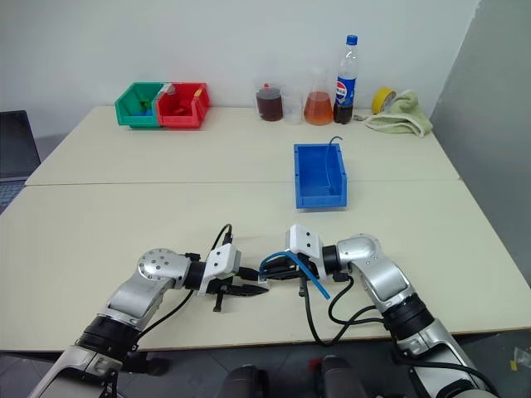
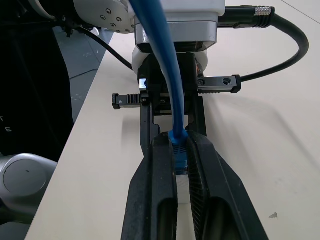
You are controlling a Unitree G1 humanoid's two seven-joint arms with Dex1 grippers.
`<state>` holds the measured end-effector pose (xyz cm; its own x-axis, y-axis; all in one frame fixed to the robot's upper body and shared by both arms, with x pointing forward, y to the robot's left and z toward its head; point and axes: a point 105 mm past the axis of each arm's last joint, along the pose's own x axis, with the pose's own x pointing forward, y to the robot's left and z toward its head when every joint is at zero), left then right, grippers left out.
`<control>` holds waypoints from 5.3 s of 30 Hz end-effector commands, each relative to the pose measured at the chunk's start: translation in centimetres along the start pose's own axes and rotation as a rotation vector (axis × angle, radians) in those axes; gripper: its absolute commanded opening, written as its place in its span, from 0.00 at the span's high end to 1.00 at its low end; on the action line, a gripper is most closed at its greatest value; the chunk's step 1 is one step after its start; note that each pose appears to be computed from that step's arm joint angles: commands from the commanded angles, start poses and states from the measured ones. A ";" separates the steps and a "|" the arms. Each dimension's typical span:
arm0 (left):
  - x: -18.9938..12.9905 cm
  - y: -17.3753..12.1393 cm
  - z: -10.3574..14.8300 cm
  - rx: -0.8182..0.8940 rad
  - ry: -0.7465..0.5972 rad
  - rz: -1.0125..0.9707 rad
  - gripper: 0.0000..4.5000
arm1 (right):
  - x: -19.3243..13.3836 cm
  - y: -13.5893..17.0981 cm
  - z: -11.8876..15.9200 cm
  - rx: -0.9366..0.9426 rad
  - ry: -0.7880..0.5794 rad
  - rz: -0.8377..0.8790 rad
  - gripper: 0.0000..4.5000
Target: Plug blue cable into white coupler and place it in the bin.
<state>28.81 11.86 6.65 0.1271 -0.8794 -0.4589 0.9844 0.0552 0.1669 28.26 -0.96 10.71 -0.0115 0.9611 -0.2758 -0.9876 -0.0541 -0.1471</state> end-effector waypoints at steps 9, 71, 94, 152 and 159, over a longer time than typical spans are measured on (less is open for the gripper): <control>-0.7 0.7 0.8 0.037 -0.004 0.037 0.83 | 0.3 1.0 -3.2 0.073 0.101 0.021 0.98; -4.1 -1.9 2.4 -0.031 -0.078 0.185 0.01 | -0.3 0.1 -3.1 0.125 0.076 -0.020 0.98; -4.3 -4.4 4.4 -0.192 -0.221 0.438 0.01 | -8.1 -5.7 5.9 0.307 -0.035 -0.332 0.98; -2.7 -3.6 4.6 -0.170 -0.225 0.436 0.00 | -12.2 -18.8 4.3 0.436 0.185 -0.847 0.33; -2.7 -3.5 4.6 -0.168 -0.225 0.431 0.00 | -12.3 -19.0 4.4 0.429 0.174 -0.867 0.01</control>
<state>24.70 12.34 10.34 0.5318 -0.8229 -0.1999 0.8469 0.5181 0.1199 46.18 -10.78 19.18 0.7108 0.5626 -0.4222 -0.6172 0.7867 0.0093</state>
